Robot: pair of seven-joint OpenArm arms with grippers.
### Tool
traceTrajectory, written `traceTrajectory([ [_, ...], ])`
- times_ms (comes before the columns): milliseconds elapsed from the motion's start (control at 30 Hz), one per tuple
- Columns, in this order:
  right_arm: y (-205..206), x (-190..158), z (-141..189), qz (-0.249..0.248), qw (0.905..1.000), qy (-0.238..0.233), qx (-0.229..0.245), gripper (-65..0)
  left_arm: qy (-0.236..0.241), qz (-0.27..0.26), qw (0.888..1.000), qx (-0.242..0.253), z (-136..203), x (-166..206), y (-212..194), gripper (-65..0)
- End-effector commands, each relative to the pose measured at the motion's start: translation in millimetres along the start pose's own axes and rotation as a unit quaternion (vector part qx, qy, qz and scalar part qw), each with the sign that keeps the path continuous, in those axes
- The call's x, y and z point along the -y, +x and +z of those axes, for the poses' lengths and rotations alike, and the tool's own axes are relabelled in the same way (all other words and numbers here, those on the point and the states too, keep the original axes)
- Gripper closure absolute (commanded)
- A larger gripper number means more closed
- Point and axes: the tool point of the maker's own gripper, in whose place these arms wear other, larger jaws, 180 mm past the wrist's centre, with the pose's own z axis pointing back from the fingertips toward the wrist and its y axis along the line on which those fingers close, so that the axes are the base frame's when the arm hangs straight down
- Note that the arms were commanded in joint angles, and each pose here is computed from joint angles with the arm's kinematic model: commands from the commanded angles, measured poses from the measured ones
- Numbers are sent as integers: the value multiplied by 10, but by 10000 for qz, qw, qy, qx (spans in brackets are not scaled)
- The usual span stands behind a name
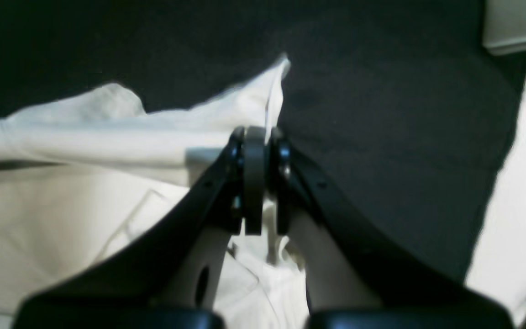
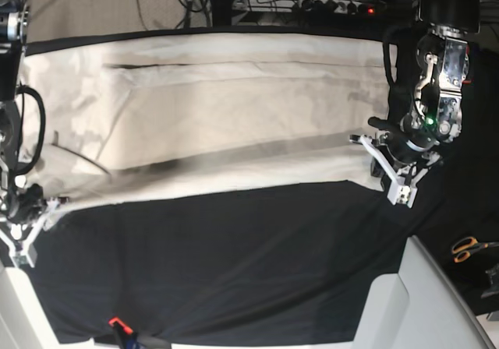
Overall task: Fold the T-shirt properly
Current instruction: 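Lift both side edges and fold them toward the folded shoulder strip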
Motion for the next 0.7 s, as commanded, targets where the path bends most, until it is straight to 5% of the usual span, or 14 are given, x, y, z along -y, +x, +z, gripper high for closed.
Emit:
traceTrajectory([
  [0,122,150,109,-1,9996,-183,195,-15,41,-44,9998,210,29,-47,152,0],
  [333,-182,193,494,41,9991,-427,-69,-17,-39,-255,9993,288,187,50,122,0],
  [667,-708,44,619,-112,9982,-358,-476,-18,-94,-507,9984,-240,352,40,-389,0],
])
